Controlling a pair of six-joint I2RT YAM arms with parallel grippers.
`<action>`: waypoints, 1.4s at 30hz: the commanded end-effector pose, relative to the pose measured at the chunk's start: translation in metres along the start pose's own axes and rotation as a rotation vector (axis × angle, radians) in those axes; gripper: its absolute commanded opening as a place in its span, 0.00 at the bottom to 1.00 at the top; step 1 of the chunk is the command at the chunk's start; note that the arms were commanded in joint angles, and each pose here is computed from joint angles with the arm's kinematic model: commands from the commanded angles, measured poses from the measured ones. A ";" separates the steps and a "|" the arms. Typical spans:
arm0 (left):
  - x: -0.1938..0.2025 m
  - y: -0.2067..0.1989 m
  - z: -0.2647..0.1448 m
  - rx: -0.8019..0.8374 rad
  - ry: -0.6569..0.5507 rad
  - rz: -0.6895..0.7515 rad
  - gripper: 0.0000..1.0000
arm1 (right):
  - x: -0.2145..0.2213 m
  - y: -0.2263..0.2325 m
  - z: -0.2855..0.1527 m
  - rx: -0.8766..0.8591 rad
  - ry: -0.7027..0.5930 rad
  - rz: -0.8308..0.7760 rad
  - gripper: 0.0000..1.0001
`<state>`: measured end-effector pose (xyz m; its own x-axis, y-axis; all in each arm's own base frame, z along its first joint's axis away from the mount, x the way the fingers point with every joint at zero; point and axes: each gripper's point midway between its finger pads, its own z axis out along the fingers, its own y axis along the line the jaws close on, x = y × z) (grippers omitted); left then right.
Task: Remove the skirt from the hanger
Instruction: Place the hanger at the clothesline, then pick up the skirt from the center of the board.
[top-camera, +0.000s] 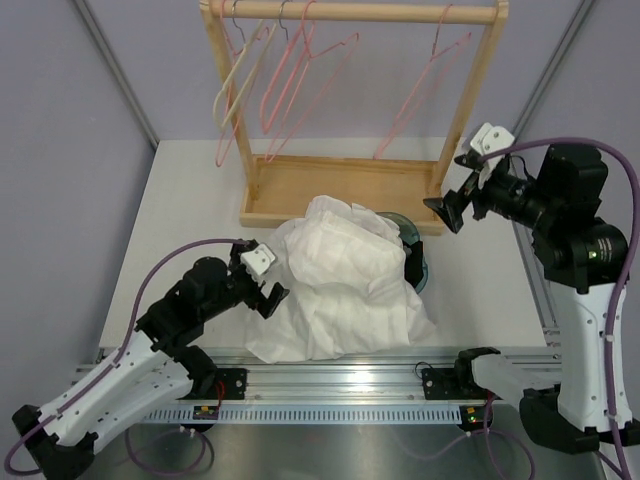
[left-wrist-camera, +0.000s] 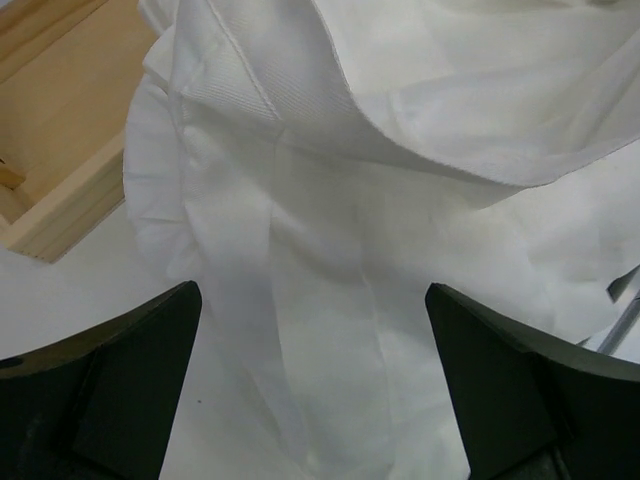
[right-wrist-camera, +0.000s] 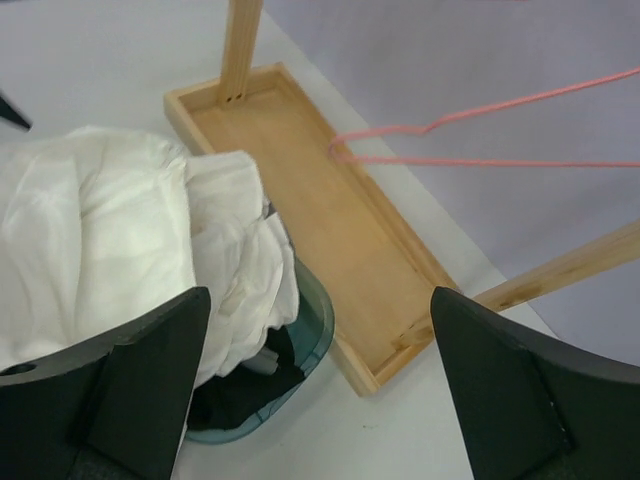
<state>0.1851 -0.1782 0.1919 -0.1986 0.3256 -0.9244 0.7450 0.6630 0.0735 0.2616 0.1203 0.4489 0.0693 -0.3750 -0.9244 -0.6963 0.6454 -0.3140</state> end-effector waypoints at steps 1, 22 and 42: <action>-0.022 0.017 0.012 -0.046 -0.042 0.185 0.99 | 0.040 0.040 -0.002 -0.176 0.055 -0.077 0.99; -0.057 -0.039 0.057 0.631 -0.066 -0.032 0.30 | 0.120 0.178 -0.045 -0.521 -0.112 -0.039 0.99; -0.330 -0.005 -0.036 0.532 -0.694 -0.440 0.00 | 0.151 0.008 -0.068 0.629 -0.079 0.281 0.99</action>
<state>0.2338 -0.2856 0.3787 -0.4073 -0.1182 -0.9056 0.8798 0.2154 -0.4238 0.1894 0.0818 0.2744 -0.0591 -0.2671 -0.9619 -0.5491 0.8134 -0.1921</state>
